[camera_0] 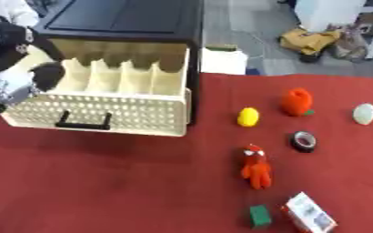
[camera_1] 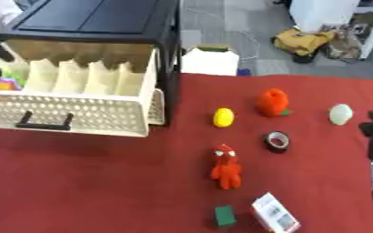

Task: Pick up objects from table and place into drawer.

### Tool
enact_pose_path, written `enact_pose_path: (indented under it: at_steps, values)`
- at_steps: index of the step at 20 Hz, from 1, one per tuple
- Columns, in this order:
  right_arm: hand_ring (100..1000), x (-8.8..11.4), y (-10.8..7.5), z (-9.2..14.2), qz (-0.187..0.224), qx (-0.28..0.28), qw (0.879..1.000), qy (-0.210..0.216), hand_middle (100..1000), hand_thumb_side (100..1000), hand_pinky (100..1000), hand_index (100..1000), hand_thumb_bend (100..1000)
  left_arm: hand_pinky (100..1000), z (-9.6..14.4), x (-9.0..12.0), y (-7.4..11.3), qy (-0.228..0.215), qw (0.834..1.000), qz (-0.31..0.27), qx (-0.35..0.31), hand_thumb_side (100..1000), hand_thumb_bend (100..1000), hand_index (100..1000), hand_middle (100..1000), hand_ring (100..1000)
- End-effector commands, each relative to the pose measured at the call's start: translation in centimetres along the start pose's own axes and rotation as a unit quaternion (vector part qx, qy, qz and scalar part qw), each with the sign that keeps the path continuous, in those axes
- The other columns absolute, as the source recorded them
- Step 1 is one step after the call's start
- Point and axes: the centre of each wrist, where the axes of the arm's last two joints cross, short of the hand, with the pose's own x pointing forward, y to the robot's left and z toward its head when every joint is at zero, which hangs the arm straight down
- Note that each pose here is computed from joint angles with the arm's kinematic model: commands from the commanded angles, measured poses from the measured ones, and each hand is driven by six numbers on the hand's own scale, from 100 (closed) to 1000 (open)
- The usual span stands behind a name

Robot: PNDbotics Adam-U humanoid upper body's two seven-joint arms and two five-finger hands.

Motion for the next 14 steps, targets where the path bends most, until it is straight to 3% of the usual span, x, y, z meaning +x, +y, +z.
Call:
enact_pose_path:
  at_steps: [1,7,12,13,14]
  values:
    - [629,0.2,-0.6,-0.4,0.010,-0.005,1.000,-0.009,520,858,603,732,262,100,0.0,0.3,1.0,-0.010,0.996,0.017,0.085,1000,184,684,100,100]
    - [645,0.0,-1.3,0.1,0.059,0.004,0.998,-0.017,526,984,619,736,359,100,0.1,0.1,-0.3,-0.010,0.981,0.070,0.182,1000,210,689,100,100]
    - [656,-0.3,-2.1,0.8,0.119,0.025,0.992,-0.025,531,1000,628,737,437,100,0.2,0.0,-1.5,-0.007,0.968,0.099,0.231,1000,243,692,100,100]
    - [661,-0.4,-2.4,1.0,0.136,0.036,0.990,-0.028,534,1000,632,739,503,100,0.3,0.0,-1.8,-0.006,0.965,0.106,0.240,1000,249,701,100,100]
    - [666,-0.4,-2.7,1.2,0.153,0.046,0.987,-0.032,539,1000,636,742,491,100,0.3,0.0,-2.2,-0.005,0.962,0.115,0.247,1000,247,704,100,100]
